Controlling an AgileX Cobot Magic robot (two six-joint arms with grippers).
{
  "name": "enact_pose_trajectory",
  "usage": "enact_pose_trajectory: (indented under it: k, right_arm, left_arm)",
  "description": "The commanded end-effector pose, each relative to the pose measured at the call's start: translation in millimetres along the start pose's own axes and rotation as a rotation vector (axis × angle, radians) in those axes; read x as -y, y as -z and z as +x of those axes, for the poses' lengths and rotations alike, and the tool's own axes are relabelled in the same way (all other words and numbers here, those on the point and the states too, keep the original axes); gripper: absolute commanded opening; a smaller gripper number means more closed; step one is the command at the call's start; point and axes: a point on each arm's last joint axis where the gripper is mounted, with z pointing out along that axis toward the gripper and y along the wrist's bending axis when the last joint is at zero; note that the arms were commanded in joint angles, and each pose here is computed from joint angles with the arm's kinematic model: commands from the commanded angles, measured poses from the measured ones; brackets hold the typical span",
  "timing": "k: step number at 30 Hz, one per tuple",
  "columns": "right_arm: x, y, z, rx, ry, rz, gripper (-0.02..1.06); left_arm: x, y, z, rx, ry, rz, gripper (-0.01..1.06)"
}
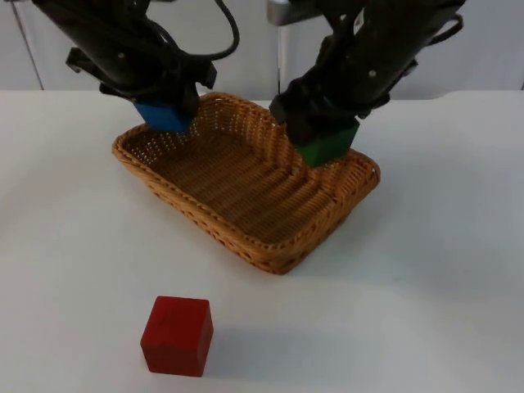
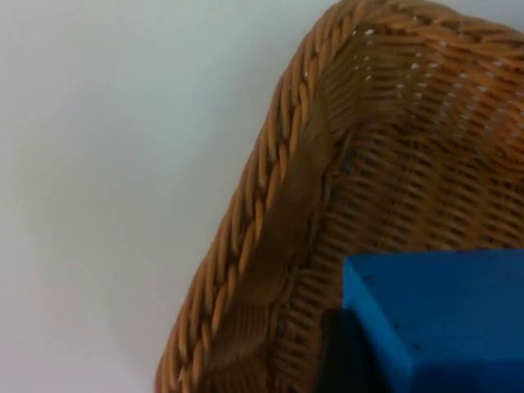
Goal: Pick up one cube with each hand and place exactly two cubes into the same basket, leaving the remaining cube outside.
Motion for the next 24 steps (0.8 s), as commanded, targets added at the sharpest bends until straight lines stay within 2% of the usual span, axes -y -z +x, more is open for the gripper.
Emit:
enact_pose_trajectory:
  k: [1, 9, 24]
  right_arm:
    - [-2.8, -1.8, -5.3, 0.040, 0.006, -0.003, 0.00]
    - [-4.1, -24.5, -0.8, 0.072, -0.033, -0.018, 0.00]
    - [-5.1, -65.2, 17.8, 0.053, -0.067, -0.025, 0.00]
  left_arm:
    - [3.6, -4.2, -1.8, 0.012, 0.003, 0.022, 0.00]
    - [3.9, -22.0, 4.5, 0.013, 0.017, 0.048, 0.00]
    - [2.8, -38.3, 13.8, -0.015, 0.046, 0.055, 0.00]
